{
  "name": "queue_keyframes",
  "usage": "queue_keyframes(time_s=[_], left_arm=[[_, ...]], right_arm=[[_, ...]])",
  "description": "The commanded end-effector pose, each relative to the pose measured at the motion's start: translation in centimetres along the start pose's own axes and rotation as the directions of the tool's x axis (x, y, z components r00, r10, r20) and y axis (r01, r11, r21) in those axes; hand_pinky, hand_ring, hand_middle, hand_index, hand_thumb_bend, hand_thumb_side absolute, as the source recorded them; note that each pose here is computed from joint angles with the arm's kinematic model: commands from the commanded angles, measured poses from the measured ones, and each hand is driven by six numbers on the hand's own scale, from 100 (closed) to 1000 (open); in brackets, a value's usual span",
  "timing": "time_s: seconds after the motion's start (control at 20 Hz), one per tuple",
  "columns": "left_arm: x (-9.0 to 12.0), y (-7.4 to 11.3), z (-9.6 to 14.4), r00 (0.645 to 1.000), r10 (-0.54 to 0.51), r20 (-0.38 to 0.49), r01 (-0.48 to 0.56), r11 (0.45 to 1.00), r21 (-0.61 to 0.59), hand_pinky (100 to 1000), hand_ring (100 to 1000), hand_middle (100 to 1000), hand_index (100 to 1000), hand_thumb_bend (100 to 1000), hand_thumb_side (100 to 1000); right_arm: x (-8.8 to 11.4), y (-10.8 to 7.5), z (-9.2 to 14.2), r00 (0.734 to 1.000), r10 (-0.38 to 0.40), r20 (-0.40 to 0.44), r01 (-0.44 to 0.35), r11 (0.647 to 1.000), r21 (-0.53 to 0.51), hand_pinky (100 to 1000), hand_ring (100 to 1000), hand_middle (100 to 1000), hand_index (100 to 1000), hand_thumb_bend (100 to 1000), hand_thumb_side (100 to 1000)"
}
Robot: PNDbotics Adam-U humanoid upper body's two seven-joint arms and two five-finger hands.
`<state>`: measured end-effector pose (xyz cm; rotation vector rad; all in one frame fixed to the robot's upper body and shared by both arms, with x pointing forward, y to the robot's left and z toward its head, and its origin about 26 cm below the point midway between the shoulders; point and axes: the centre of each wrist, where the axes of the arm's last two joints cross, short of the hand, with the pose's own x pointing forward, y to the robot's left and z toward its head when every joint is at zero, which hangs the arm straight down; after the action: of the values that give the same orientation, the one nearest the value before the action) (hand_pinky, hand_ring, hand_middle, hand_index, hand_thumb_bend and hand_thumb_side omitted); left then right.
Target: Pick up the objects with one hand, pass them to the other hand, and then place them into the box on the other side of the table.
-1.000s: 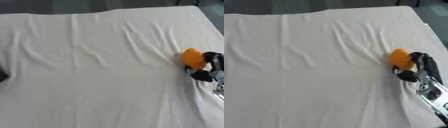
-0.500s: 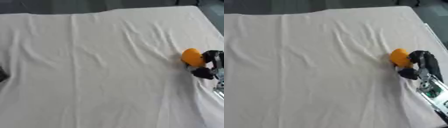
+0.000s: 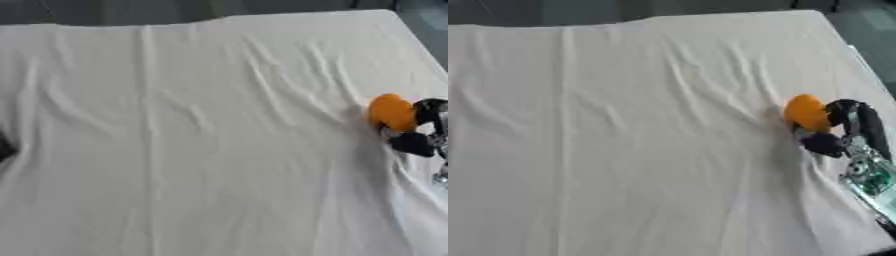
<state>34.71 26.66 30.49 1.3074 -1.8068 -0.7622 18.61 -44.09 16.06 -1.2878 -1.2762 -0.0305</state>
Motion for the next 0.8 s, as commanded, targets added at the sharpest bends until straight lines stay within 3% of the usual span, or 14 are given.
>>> queue_keyframes(time_s=[0.05, 0.45, 0.8], left_arm=[[-0.5, 1.5, -0.3, 0.999, -0.044, 0.000, 0.044, 0.999, 0.031, 864, 682, 621, 647, 124, 351], [-0.5, 1.5, -0.3, 0.999, -0.042, -0.001, 0.042, 0.999, 0.023, 864, 681, 620, 646, 123, 349], [-0.2, 1.4, -0.3, 1.000, -0.029, 0.005, 0.028, 0.999, 0.015, 865, 675, 616, 646, 105, 356]], right_arm=[[0.7, -1.0, -0.7, 0.974, 0.159, -0.161, -0.198, 0.944, -0.265, 172, 625, 478, 584, 339, 100], [1.5, -1.0, -1.1, 0.987, 0.149, -0.065, -0.161, 0.949, -0.271, 179, 627, 481, 586, 340, 100], [3.9, -0.4, -1.7, 0.983, 0.059, 0.177, -0.014, 0.969, -0.248, 184, 618, 455, 549, 335, 100]])
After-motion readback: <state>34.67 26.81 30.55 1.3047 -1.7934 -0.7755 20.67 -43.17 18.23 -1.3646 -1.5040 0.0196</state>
